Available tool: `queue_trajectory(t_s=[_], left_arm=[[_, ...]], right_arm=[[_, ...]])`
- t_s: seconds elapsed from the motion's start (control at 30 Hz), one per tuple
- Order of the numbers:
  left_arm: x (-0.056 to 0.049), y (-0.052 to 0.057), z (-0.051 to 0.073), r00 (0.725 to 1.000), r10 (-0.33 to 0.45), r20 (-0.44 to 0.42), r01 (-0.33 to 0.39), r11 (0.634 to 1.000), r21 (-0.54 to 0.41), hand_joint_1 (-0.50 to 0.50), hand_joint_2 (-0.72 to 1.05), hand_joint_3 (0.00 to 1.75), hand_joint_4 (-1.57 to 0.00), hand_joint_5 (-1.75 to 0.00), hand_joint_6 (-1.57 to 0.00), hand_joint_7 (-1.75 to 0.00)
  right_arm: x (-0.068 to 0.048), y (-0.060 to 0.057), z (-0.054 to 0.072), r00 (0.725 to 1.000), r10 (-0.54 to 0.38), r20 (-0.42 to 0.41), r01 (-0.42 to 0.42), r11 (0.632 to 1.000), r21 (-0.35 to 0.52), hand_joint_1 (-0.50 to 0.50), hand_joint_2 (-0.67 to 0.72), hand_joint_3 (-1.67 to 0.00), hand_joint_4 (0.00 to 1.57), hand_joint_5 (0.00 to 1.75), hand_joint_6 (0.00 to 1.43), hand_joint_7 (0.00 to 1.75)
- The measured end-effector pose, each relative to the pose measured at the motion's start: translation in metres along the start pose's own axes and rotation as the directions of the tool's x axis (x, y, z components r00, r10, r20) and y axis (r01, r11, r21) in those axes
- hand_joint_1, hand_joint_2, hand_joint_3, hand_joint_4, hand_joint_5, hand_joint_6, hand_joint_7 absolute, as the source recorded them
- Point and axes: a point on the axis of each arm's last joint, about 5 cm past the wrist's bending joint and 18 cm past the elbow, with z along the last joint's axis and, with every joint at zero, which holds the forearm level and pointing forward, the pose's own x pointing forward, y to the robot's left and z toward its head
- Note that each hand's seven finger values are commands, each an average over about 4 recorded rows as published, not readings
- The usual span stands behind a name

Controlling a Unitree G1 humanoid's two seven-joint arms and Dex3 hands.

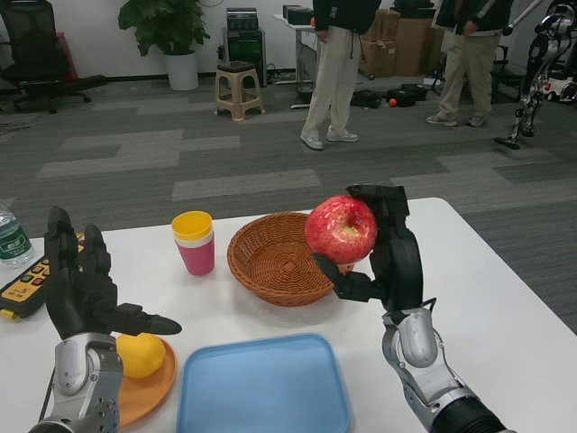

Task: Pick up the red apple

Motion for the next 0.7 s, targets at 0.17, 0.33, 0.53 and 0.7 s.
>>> queue_trajectory(t_s=[0.17,0.33,0.53,0.7], left_arm=[[0.0002,0.0004,0.0003,1.0,0.004,0.002,-0.004,1.0,-0.001,-0.5,-0.72,0.09,0.0,0.0,0.0,0.0],[0.0003,0.0002,0.0004,1.0,0.004,0.003,-0.004,1.0,-0.002,-0.5,-0.72,0.09,0.0,0.0,0.0,0.0],[0.0004,0.0,0.0005,1.0,0.003,0.004,-0.003,1.0,-0.004,-0.5,-0.72,0.09,0.0,0.0,0.0,0.0],[0.0002,0.0001,0.0005,1.0,0.003,0.004,-0.003,1.0,-0.004,-0.5,-0.72,0.09,0.0,0.0,0.0,0.0]], right_arm=[[0.0,0.0001,0.0,1.0,0.0,0.0,0.0,1.0,0.0,-0.33,-0.6,-1.11,1.03,1.65,1.14,1.61],[0.0,0.0002,0.0,1.0,0.0,0.0,0.0,1.0,0.001,-0.33,-0.6,-1.11,1.03,1.65,1.17,1.61],[-0.0001,0.0004,0.0,1.0,0.001,0.0,-0.001,1.0,0.001,-0.33,-0.6,-1.11,1.03,1.65,1.17,1.61],[-0.0003,0.0007,-0.0001,1.0,0.003,-0.001,-0.003,1.0,0.002,-0.33,-0.6,-1.11,1.03,1.65,1.16,1.61]])
